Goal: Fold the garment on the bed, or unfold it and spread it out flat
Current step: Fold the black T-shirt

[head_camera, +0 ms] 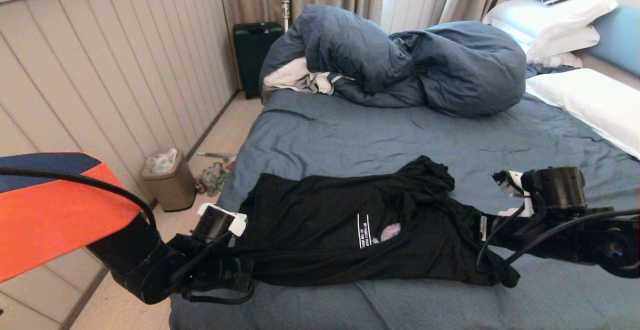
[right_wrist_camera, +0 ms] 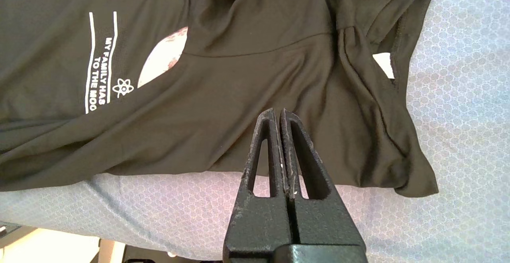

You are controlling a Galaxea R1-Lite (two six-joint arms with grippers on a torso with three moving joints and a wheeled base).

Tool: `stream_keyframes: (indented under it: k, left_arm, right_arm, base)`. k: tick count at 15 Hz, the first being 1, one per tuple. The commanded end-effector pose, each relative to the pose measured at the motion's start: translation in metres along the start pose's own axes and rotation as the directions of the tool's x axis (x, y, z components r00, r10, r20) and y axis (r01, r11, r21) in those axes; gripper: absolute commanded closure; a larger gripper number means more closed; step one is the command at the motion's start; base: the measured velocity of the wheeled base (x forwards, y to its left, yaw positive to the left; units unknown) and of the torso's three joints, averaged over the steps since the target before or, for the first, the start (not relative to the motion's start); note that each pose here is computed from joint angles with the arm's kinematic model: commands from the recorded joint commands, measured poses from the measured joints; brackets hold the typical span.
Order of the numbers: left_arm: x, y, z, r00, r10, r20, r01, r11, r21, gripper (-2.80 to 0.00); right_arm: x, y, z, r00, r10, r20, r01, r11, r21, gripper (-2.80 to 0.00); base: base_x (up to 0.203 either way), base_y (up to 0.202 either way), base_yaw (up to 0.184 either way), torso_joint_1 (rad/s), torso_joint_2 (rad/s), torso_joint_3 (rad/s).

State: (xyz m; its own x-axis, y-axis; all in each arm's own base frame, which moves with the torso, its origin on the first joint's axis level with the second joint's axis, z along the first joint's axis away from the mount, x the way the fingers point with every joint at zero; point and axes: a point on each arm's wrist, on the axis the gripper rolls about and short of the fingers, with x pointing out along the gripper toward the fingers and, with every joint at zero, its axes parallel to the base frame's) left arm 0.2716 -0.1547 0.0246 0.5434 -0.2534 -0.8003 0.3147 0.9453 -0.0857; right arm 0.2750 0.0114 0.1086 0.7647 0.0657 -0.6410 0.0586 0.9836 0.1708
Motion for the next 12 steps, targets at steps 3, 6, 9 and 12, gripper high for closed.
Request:
stream_keyframes:
  k: [3, 6, 9, 12]
  left_arm:
    - [-0.034, -0.005, 0.009, 0.996, -0.027, 0.087, 0.027, 1.000, 0.005, 0.00]
    - [-0.050, -0.008, 0.028, 0.988, -0.037, 0.148, 0.045, 0.998, -0.047, 0.00]
    - [-0.046, -0.009, 0.038, 0.988, -0.008, 0.151, 0.017, 0.998, -0.062, 0.00]
    - [-0.037, -0.009, 0.047, 0.987, 0.000, 0.159, 0.011, 0.997, -0.070, 0.00]
  right_arm:
    - [0.001, 0.000, 0.001, 1.000, -0.002, 0.002, 0.002, 1.000, 0.006, 0.00]
    - [0.001, 0.000, 0.000, 1.000, -0.002, 0.002, 0.002, 1.000, 0.008, 0.00]
    - [0.001, 0.000, 0.000, 1.000, -0.004, 0.003, 0.004, 1.000, 0.008, 0.00]
    - [0.000, 0.000, 0.001, 1.000, -0.003, 0.005, 0.003, 1.000, 0.007, 0.00]
  base:
    - [0.000, 0.000, 0.000, 0.000, 0.00, 0.000]
    - [0.000, 0.000, 0.000, 0.000, 0.00, 0.000]
    - [0.000, 0.000, 0.000, 0.000, 0.00, 0.000]
    - [0.000, 0.000, 0.000, 0.000, 0.00, 0.000]
